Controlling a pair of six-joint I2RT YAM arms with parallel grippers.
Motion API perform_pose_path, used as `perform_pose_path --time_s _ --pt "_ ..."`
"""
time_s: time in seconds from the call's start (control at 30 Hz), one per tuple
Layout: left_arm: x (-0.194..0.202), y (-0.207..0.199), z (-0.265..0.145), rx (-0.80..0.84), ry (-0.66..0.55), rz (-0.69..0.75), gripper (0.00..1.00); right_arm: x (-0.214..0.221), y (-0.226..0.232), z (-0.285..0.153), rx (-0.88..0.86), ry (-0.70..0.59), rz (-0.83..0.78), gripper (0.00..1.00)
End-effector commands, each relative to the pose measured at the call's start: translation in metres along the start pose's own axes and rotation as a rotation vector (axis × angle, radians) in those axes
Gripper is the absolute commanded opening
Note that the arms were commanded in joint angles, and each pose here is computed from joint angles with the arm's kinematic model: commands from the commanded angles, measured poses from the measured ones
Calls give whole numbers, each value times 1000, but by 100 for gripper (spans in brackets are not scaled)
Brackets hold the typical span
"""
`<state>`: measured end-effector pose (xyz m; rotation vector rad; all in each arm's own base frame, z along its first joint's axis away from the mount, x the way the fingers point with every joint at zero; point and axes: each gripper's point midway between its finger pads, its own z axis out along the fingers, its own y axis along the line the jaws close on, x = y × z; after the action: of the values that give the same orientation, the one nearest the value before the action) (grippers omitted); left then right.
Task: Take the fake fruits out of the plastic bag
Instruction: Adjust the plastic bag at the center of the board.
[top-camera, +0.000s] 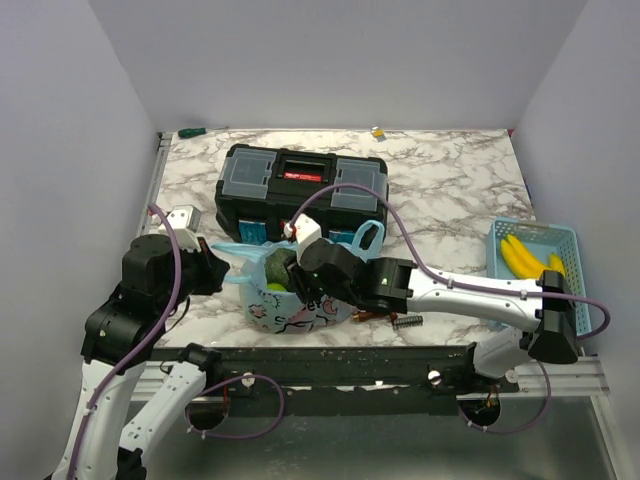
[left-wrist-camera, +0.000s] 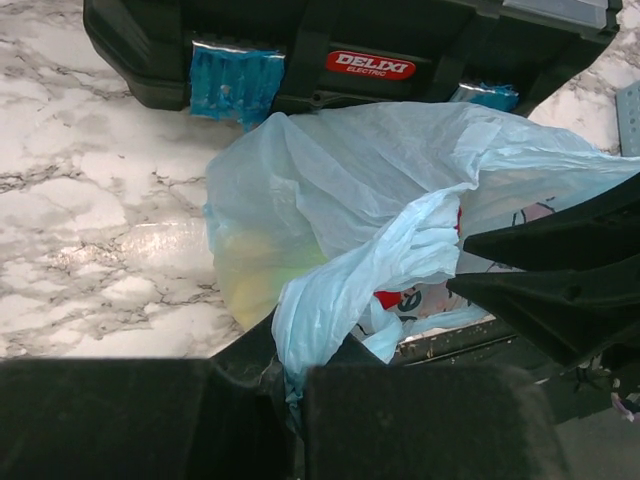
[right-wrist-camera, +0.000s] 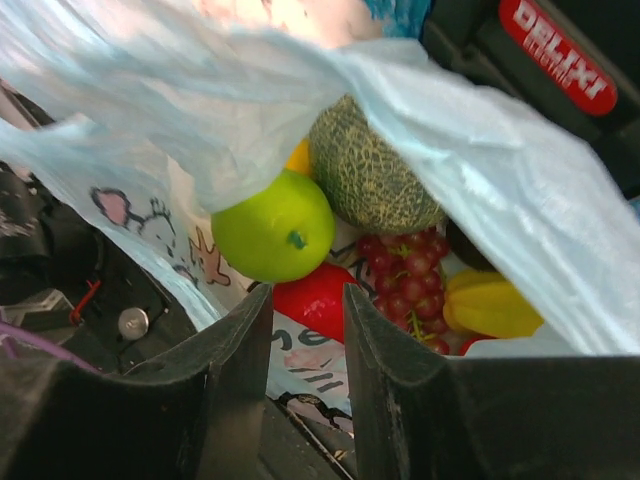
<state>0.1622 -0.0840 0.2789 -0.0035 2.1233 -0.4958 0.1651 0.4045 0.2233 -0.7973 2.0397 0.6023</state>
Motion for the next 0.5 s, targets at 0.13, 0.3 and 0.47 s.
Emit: perform_pose_path --time_s 0.13,0.3,0.47 --pt "5 26 -2 -131 -37 -45 0 65 20 16 -26 54 85 37" --pt "14 37 -5 -186 -45 -96 0 130 50 13 -69 156 86 37" --pt "36 37 -4 -166 -4 -144 0 143 48 18 -38 164 106 37"
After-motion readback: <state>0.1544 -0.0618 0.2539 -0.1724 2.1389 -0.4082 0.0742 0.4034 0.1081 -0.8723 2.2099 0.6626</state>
